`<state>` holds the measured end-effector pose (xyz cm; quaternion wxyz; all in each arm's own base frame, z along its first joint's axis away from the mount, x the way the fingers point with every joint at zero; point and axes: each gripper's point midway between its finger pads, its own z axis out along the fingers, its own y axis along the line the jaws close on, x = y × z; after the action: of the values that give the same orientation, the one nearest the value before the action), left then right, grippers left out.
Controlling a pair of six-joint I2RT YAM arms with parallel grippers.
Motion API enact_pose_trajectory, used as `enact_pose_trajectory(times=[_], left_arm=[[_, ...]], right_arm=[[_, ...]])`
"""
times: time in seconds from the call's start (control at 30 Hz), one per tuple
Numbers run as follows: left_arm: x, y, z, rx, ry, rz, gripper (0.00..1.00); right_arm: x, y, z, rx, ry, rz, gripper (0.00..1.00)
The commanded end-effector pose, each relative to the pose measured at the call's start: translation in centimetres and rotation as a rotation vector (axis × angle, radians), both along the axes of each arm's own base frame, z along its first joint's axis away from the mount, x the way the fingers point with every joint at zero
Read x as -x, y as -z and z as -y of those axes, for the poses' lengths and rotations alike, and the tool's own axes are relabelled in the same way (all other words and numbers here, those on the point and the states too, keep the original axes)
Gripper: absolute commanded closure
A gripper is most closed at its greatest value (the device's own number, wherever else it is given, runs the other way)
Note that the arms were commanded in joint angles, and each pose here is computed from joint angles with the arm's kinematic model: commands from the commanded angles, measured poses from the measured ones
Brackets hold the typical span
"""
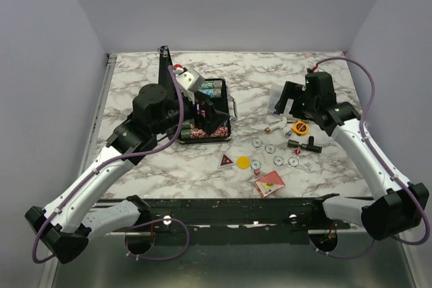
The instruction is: Pack up texas hold em set
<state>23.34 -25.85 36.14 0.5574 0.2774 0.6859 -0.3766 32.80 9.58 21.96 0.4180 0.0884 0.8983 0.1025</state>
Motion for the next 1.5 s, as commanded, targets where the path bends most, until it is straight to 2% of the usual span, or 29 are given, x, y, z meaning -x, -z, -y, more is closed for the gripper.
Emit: enact_pose_trajectory(times=[0.0, 0.1, 0.27, 0.47, 0.6, 0.7, 1.1, 1.37, 1.47], left_arm=[[0.0, 0.2, 0.7, -0.056, -0.003, 0.008, 0.02], [0.0, 0.4, 0.8, -0.060, -0.017, 0.011, 0.02], [-0.3, 0.3, 0.3, -0.071, -0.052, 0.028, 0.02], [-0.3, 0.3, 0.1, -0.071, -0.067, 0.032, 0.02], [-0.4, 0.5, 0.2, -0.076, -0.071, 0.029, 0.02], [-0.3, 0.4, 0.2, -0.076, -0.070, 0.034, 0.02], [-0.1, 0.8, 0.7, -0.085, -0.058, 0.026, 0.02], [0.1, 1.0, 1.0, -0.090, -0.049, 0.024, 0.02], [0.2, 0.9, 1.0, -0.090, -0.048, 0.030, 0.02]], right_arm=[[2.6, 5.5, -2.1, -0.113, -0.026, -0.216, 0.00], [4.7, 8.9, -3.0, -0.165, 0.053, -0.358, 0.00], [10.1, 13.9, -3.7, -0.252, 0.283, -0.626, 0.00], [15.5, 16.3, -5.7, -0.352, 0.432, -0.730, 0.00], [18.4, 18.2, -4.4, -0.298, 0.554, -0.832, 0.00], [19.2, 18.2, -3.1, -0.230, 0.606, -0.844, 0.00], [19.4, 18.3, -4.8, -0.340, 0.633, -0.859, 0.00], [19.9, 19.0, -5.0, -0.336, 0.682, -0.861, 0.00], [19.7, 19.2, -5.3, -0.344, 0.689, -0.857, 0.04]])
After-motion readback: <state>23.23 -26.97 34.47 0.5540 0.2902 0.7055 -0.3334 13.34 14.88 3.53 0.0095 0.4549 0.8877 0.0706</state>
